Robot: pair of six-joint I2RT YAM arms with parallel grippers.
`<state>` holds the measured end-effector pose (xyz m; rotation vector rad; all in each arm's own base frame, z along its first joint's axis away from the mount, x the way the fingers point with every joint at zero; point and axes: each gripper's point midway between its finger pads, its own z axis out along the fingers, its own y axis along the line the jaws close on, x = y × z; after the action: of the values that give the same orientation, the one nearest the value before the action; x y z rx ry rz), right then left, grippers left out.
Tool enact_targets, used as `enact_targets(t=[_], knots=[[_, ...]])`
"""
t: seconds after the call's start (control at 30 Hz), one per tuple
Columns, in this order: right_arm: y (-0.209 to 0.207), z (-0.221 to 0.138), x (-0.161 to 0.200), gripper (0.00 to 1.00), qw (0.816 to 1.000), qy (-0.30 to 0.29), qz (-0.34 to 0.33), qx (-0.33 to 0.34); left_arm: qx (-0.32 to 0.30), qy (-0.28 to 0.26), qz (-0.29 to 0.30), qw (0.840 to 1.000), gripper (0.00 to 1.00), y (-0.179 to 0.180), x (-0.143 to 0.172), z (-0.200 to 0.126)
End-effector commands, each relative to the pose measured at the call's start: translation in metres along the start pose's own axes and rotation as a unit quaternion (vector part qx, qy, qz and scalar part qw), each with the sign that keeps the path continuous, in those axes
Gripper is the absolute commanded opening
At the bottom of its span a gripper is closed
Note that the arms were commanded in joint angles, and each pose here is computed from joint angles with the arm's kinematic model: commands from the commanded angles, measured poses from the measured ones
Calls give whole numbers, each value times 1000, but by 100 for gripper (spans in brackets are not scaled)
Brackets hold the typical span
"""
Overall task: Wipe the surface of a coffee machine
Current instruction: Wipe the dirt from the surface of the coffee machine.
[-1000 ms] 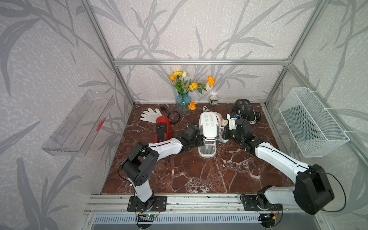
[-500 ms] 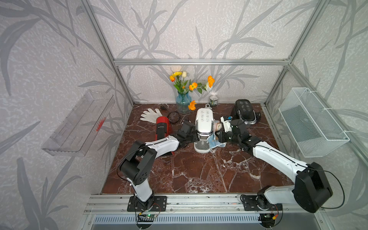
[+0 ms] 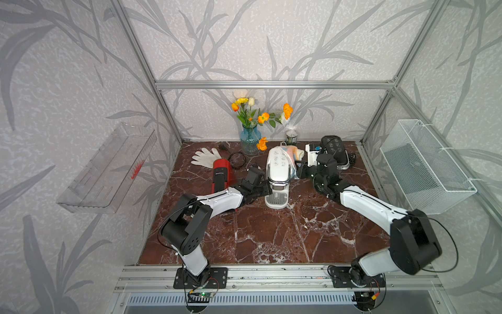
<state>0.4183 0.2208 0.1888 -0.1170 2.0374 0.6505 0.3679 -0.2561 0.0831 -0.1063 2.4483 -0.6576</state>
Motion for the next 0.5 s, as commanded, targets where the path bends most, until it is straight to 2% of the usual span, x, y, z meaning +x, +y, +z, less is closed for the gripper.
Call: enact_targets(t=[0.0,0.13,0.2,0.47], knots=[[-1,22,29,0,999,17,23,-23,19,-7,3,1000,65,-10,-2,-8],[-9,33,61,0,998,44,46,-29,22,3,6,1000,65,-13,-1,-3],[-15,41,89,0,996,70,58,-27,23,9,8,1000,65,-14,0,0],[-7,45,160,0,986,155,47,-39,25,19,22,999,66,-19,-2,7]])
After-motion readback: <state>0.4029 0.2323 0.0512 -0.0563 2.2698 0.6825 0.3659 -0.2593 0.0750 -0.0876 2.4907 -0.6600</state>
